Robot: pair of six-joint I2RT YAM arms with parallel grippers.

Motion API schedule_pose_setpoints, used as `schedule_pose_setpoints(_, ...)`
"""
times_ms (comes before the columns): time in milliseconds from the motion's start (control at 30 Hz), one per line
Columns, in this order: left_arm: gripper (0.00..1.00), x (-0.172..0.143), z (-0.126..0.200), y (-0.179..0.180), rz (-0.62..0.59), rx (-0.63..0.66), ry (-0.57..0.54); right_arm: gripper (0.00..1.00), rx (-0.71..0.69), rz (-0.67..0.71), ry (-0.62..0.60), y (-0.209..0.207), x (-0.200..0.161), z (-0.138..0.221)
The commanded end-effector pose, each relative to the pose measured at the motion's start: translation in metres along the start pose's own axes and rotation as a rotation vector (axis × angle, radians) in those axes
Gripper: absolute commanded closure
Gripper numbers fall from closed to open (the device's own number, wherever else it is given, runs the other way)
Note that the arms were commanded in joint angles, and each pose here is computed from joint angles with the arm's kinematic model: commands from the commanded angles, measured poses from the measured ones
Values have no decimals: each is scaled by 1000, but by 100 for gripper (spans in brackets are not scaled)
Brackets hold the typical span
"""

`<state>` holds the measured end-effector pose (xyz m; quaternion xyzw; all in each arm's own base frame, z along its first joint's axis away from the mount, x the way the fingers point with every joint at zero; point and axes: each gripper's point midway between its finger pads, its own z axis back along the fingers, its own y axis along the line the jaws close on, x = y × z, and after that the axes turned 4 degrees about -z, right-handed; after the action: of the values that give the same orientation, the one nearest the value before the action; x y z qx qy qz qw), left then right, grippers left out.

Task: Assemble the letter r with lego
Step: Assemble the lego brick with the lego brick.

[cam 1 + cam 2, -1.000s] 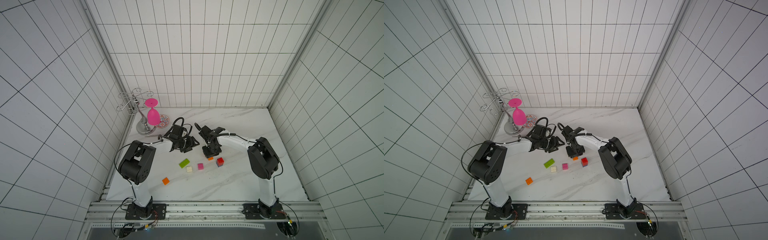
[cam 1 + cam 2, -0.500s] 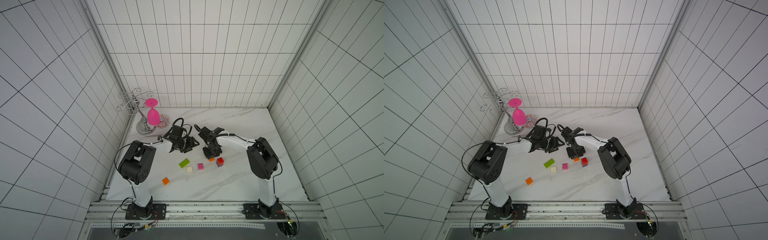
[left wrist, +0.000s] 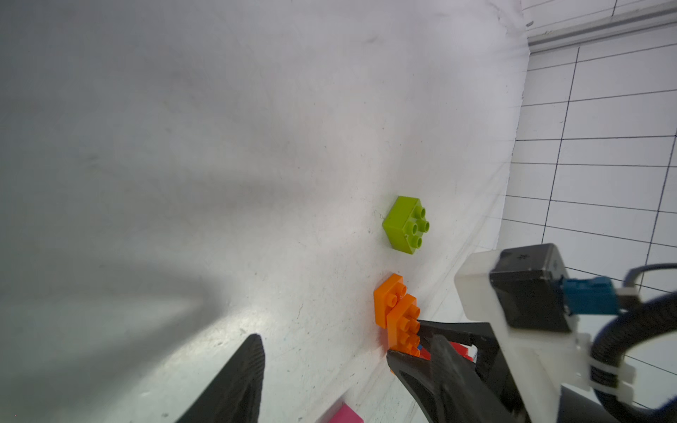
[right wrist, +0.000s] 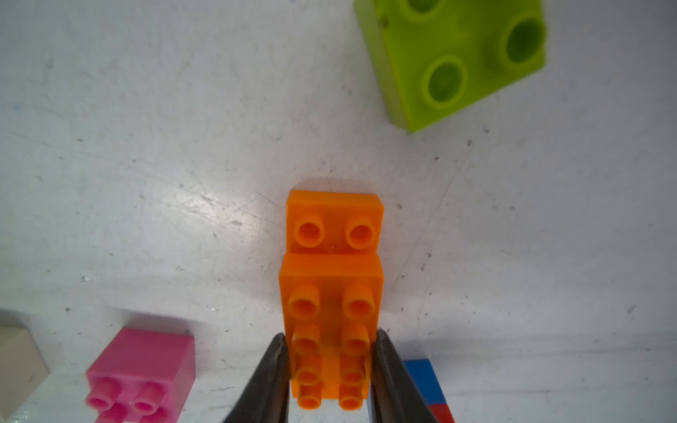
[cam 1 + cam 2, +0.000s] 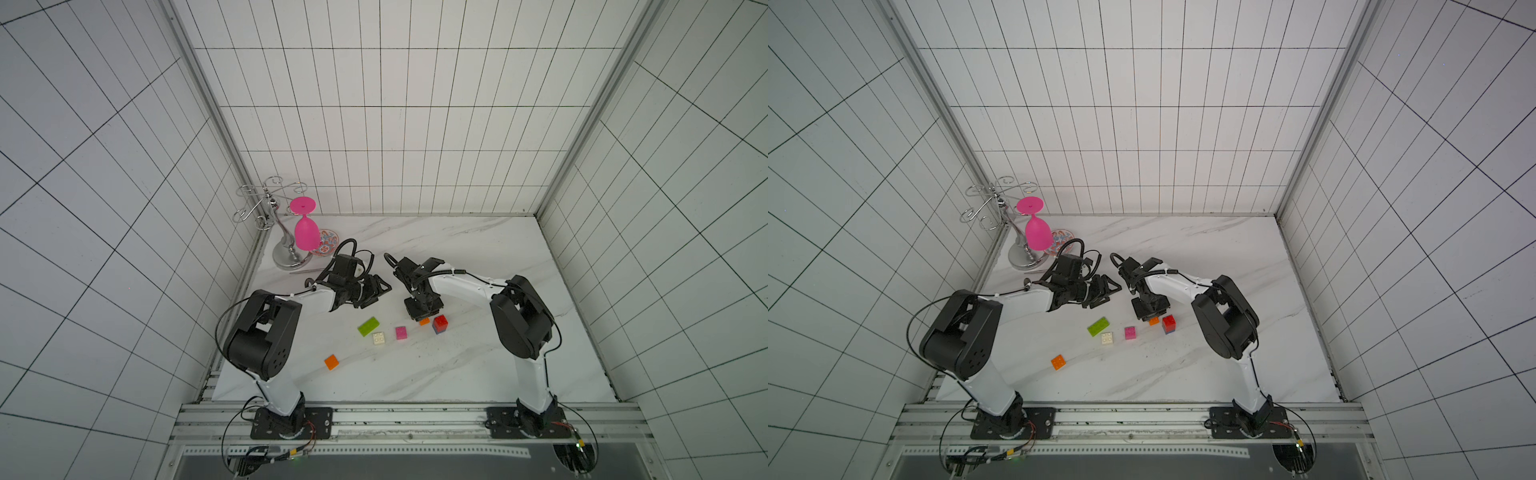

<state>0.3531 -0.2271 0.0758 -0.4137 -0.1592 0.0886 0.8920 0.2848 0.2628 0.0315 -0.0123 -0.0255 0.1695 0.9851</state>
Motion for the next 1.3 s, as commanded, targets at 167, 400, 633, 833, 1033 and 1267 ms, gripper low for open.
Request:
schedule_pose_setpoints(167, 36, 11, 25, -15, -14, -50, -82, 100, 14, 176, 108, 4, -19, -22)
schedule_pose_setpoints(400, 36, 12, 32, -16, -22, -40, -109, 100, 4, 244, 128, 4, -15, -20)
schedule_pose_setpoints(633, 37, 10, 35, -12, -21, -30, -119, 100, -4, 293, 184, 4, -18, -26)
schedule_pose_setpoints(833, 38, 10, 43, -13, -32, -28, -143, 100, -4, 304, 204, 4, -20, -33)
schedule_pose_setpoints(1033, 38, 9, 48, -15, -44, -26, -152, 100, -17, 295, 156, 3, -11, -29)
schedule_pose_setpoints(1267, 38, 7, 51, -16, -44, -31, -154, 72, 50, 221, 40, 3, 5, -14)
